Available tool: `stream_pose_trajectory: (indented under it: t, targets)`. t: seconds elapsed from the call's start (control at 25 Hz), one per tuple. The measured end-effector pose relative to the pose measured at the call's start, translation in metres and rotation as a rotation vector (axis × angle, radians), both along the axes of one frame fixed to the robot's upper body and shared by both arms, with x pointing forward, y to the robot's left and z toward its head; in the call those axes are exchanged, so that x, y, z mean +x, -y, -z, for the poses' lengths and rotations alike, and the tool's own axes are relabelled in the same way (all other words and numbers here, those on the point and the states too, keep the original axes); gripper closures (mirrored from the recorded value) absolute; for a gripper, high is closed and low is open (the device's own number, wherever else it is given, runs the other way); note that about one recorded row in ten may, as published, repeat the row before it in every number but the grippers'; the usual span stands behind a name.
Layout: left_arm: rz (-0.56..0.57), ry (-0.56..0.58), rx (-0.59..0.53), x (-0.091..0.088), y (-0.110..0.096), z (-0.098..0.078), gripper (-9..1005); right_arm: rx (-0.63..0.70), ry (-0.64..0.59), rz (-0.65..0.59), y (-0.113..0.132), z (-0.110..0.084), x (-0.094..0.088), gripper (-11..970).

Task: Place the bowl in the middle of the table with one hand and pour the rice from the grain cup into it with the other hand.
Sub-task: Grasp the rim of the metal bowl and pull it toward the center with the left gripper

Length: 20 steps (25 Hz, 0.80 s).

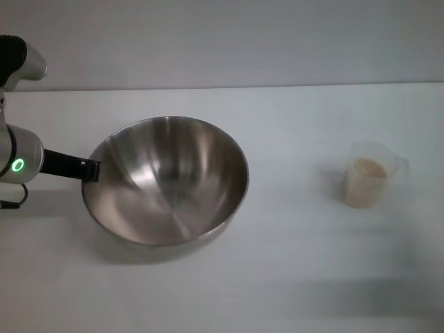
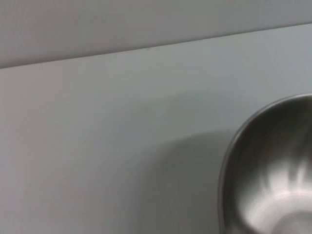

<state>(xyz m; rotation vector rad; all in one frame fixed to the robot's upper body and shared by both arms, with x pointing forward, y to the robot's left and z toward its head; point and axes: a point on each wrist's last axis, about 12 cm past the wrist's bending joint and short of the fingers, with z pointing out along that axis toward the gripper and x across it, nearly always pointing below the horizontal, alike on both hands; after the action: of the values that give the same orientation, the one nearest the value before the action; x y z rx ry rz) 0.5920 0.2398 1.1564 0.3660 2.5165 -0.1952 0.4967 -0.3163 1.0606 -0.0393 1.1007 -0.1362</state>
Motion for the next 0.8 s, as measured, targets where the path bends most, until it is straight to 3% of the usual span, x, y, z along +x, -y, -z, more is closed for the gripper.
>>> stream_pose_trajectory:
  t: [0.48,0.8]
  targets:
    - [-0.012,-0.015,-0.020,0.003,-0.005,-0.001,932,-0.002,0.000,0.001,0.000,0.000,0.000,304]
    - [0.008,-0.033,-0.129,0.007,-0.014,-0.013,944,0.000,0.004,0.000,-0.001,0.000,0.000,303]
